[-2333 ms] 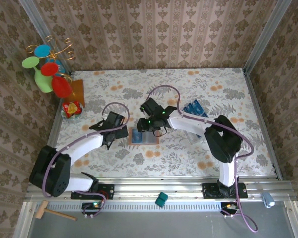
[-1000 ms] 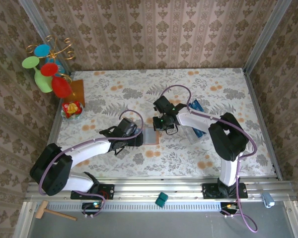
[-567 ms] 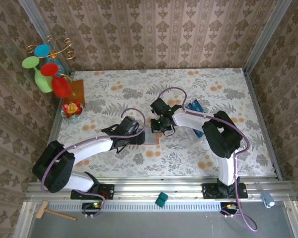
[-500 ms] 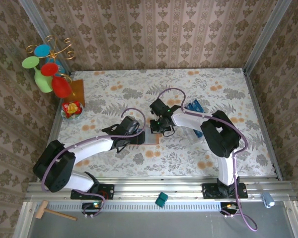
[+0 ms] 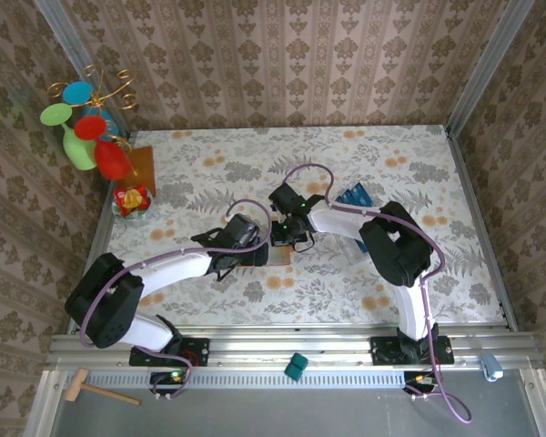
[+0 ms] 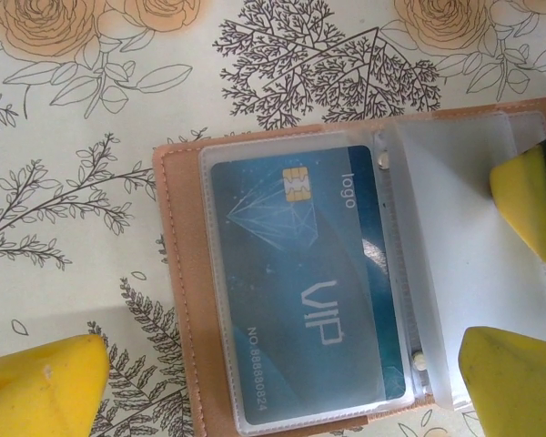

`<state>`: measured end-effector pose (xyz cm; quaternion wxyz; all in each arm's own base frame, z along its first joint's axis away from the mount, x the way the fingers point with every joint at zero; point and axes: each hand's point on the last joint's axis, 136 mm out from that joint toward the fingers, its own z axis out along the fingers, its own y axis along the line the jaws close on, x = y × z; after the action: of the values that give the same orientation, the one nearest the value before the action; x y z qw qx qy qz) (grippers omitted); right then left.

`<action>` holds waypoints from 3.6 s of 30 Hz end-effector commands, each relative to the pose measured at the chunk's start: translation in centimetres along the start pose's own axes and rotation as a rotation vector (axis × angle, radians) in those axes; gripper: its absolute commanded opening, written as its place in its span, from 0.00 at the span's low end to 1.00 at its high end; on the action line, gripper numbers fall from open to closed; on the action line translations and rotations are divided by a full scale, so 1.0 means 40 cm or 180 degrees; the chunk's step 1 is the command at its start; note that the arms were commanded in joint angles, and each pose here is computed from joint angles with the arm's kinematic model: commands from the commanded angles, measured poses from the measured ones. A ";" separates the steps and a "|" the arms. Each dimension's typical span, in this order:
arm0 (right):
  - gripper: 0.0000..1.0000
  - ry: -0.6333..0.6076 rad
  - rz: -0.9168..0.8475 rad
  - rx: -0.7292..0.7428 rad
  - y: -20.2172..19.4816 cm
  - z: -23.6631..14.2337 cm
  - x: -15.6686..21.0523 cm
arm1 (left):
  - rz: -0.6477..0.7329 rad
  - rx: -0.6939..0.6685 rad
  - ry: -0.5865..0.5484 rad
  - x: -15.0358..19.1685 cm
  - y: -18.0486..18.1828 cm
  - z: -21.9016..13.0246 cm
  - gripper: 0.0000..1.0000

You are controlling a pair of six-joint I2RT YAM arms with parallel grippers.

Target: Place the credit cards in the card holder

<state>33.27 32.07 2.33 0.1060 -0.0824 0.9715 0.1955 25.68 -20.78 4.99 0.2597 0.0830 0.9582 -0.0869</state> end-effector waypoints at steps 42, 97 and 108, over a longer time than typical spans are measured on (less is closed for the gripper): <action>0.11 -0.0205 0.0139 -0.0155 0.001 -0.070 -0.013 | 0.0218 -0.0278 -0.0056 0.003 0.012 0.018 1.00; 0.06 0.0072 0.0129 -0.0190 0.014 0.033 0.007 | 0.0279 -0.0252 0.0077 0.020 -0.008 0.073 1.00; 0.31 -0.0135 0.0154 -0.0278 0.021 -0.046 -0.034 | 0.0187 -0.0339 0.0112 0.051 0.017 0.079 1.00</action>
<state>33.96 32.67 2.74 0.1086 -0.0621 0.9642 0.2339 26.54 -21.58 2.26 0.2639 0.1005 0.9582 -0.0469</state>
